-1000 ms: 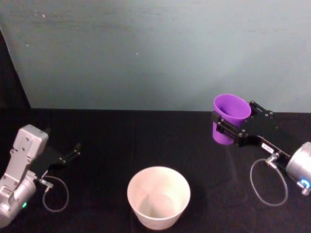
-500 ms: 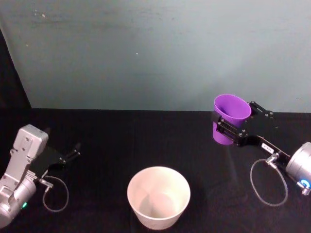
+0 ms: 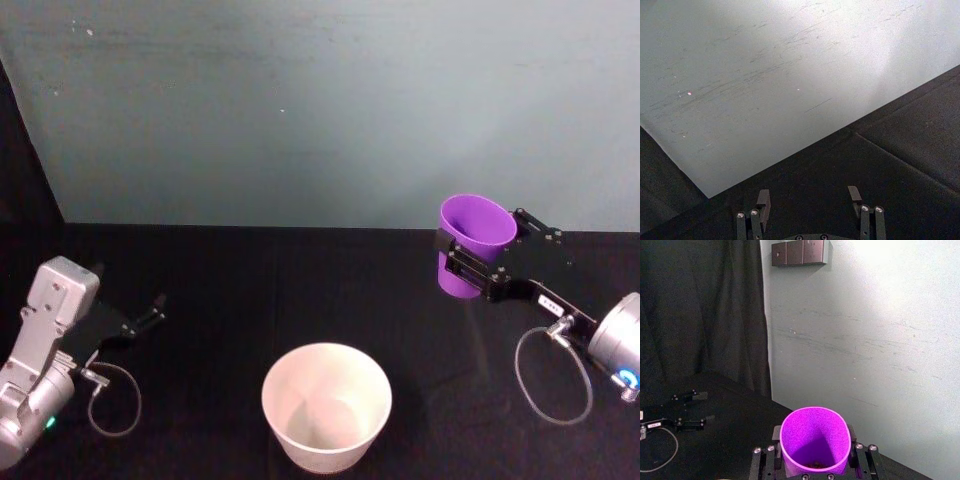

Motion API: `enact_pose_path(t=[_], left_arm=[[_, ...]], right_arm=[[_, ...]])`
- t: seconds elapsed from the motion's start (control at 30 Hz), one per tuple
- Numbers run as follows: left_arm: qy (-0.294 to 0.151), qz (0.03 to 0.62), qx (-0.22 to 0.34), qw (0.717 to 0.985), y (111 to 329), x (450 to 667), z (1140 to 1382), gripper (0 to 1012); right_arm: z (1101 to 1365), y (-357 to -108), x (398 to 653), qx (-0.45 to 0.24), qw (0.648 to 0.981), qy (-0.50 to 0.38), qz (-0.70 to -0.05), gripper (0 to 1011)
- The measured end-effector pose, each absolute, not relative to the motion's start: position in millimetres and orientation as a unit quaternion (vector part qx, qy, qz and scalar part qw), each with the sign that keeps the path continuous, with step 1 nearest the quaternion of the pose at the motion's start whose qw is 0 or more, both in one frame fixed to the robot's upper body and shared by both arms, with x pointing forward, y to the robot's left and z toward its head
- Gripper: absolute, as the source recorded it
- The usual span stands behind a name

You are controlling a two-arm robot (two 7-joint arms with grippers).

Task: Pick up the cup and pour the mung beans from the cup into the bowl.

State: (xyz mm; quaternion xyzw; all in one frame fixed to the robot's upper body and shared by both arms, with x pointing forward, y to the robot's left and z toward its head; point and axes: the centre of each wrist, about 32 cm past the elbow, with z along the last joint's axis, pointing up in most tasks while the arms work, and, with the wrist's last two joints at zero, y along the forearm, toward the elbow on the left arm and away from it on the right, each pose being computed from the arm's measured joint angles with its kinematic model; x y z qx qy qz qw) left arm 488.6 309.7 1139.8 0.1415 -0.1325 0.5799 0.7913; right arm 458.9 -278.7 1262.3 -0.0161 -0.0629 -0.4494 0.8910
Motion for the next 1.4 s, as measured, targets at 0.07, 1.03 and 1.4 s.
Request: enact_pose_path(t=[0.07, 1.03, 1.4], left_arm=[[-0.132, 0.58, 0.141, 0.791, 309.7, 488.6, 1139.8, 1003], [-0.132, 0.58, 0.141, 0.791, 309.7, 488.6, 1139.8, 1003], [-0.132, 0.58, 0.141, 0.791, 309.7, 488.6, 1139.8, 1003]], right_arm=[[1262.3, -278.7, 458.9, -0.016, 0.891, -0.063, -0.449, 723], [1262.3, -278.7, 458.9, -0.016, 0.891, -0.063, -0.449, 723], [1262.3, -278.7, 458.9, -0.016, 0.891, -0.063, -0.449, 723]])
